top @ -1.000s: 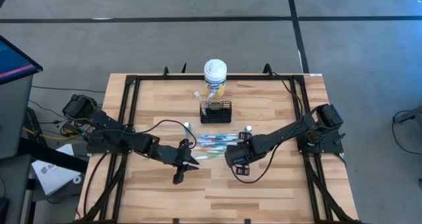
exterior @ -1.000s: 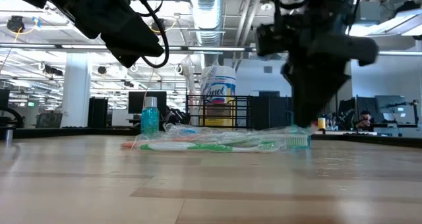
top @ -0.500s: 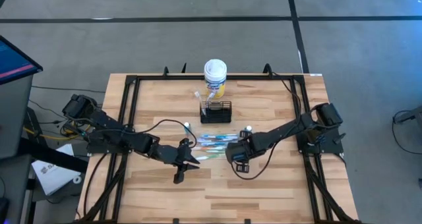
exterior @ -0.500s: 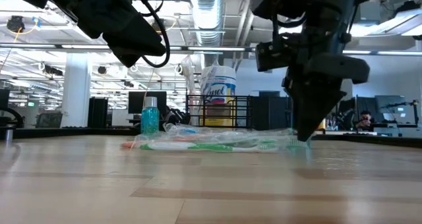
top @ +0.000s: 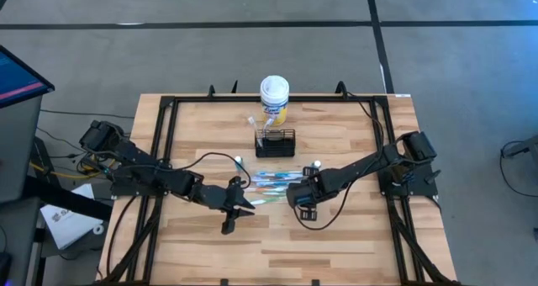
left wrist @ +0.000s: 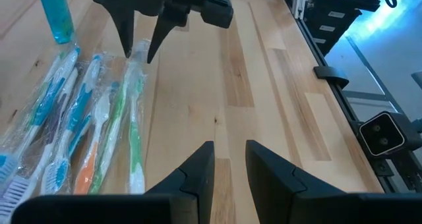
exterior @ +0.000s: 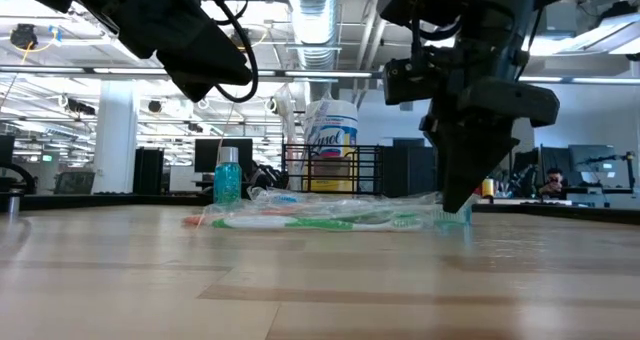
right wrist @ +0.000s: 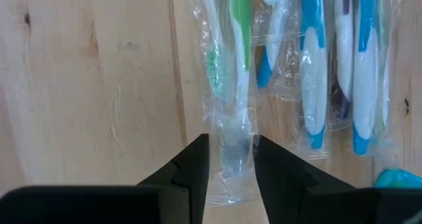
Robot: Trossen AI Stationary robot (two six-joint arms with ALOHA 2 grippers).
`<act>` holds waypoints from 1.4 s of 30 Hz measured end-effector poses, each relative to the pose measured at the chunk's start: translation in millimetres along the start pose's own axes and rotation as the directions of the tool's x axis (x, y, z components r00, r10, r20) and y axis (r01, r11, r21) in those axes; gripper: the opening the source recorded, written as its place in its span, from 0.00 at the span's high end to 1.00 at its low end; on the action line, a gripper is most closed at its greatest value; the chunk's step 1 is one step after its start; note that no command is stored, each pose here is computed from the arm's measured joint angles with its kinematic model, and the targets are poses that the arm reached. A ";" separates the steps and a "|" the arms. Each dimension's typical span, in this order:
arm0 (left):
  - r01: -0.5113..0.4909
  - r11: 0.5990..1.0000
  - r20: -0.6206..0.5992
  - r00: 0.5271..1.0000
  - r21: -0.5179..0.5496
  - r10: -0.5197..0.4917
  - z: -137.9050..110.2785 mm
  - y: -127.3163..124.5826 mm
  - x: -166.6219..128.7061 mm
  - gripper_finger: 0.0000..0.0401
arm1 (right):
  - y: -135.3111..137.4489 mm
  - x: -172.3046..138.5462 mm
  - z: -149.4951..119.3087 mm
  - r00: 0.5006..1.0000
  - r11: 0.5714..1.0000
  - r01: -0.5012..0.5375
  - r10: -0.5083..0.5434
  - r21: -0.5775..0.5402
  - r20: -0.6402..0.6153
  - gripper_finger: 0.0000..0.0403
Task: Pick & Place toothbrushing station
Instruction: Put the green toothbrush into the black wire organizer
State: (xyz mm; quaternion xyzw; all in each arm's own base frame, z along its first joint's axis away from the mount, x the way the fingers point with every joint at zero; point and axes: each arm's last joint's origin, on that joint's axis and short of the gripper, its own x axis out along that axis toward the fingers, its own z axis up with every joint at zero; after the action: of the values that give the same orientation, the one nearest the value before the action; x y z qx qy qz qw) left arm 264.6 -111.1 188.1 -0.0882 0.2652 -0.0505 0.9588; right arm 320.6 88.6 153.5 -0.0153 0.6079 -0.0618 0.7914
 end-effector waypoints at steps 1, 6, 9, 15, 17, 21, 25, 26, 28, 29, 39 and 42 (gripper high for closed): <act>0.000 1.000 0.000 1.000 0.000 0.000 0.0 0.0 0.0 0.80 | 0.6 2.9 0.2 1.000 1.000 0.002 -0.002 -0.001 -0.004 0.75; 0.003 1.000 0.004 1.000 -0.001 -0.003 0.4 -0.3 0.0 0.80 | 3.5 21.8 -0.1 0.999 1.000 0.005 -0.006 -0.024 -0.051 0.76; 0.006 1.000 0.010 1.000 -0.002 -0.006 0.8 -0.6 0.0 0.80 | 3.3 28.0 -1.2 0.997 1.000 0.017 -0.019 -0.026 -0.077 0.78; 0.008 1.000 0.014 1.000 -0.003 -0.008 1.2 -0.7 -0.1 0.80 | 4.0 29.6 -1.4 0.996 0.999 0.007 -0.010 -0.039 -0.085 0.96; 0.008 1.000 0.014 1.000 -0.003 -0.008 1.2 -0.7 -0.1 0.80 | 4.5 27.9 0.6 0.996 0.999 0.006 -0.010 -0.051 -0.091 0.96; 0.008 1.000 0.015 1.000 -0.003 -0.008 1.4 -0.8 -0.1 0.80 | 7.0 21.5 6.0 0.995 0.997 0.023 -0.030 -0.068 -0.095 0.95; 0.011 1.000 0.014 1.000 -0.003 -0.010 1.3 -0.8 -0.1 0.80 | 7.5 16.0 10.5 0.992 0.994 0.035 -0.047 -0.106 -0.114 0.97; 0.011 1.000 0.014 1.000 -0.003 -0.011 1.3 -0.8 -0.1 0.80 | 7.4 13.3 12.3 0.992 0.993 0.047 -0.060 -0.108 -0.115 0.97; 0.011 1.000 0.014 1.000 -0.003 -0.011 1.3 -0.8 -0.1 0.80 | 7.4 7.9 14.6 0.990 0.991 0.074 -0.087 -0.113 -0.113 0.97; 0.011 1.000 0.015 1.000 -0.003 -0.011 1.4 -0.9 -0.1 0.80 | 7.1 6.3 14.5 0.988 0.990 0.084 -0.098 -0.117 -0.122 0.97; 0.010 1.000 0.020 1.000 -0.005 -0.010 1.9 -0.7 0.0 0.80 | 13.3 -14.7 21.2 0.979 0.981 0.118 -0.141 -0.153 -0.146 0.98; 0.001 1.000 0.051 0.999 -0.012 0.000 4.6 -0.6 0.0 0.80 | 15.8 -25.6 24.0 0.973 0.974 0.143 -0.171 -0.174 -0.152 0.98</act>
State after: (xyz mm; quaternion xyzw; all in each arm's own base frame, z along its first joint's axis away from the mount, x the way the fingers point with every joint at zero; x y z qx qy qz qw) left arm 267.0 -111.1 192.1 -0.0951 0.2410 -0.0470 0.9647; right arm 338.5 106.0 182.8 -0.1224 0.6717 -0.0759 0.7267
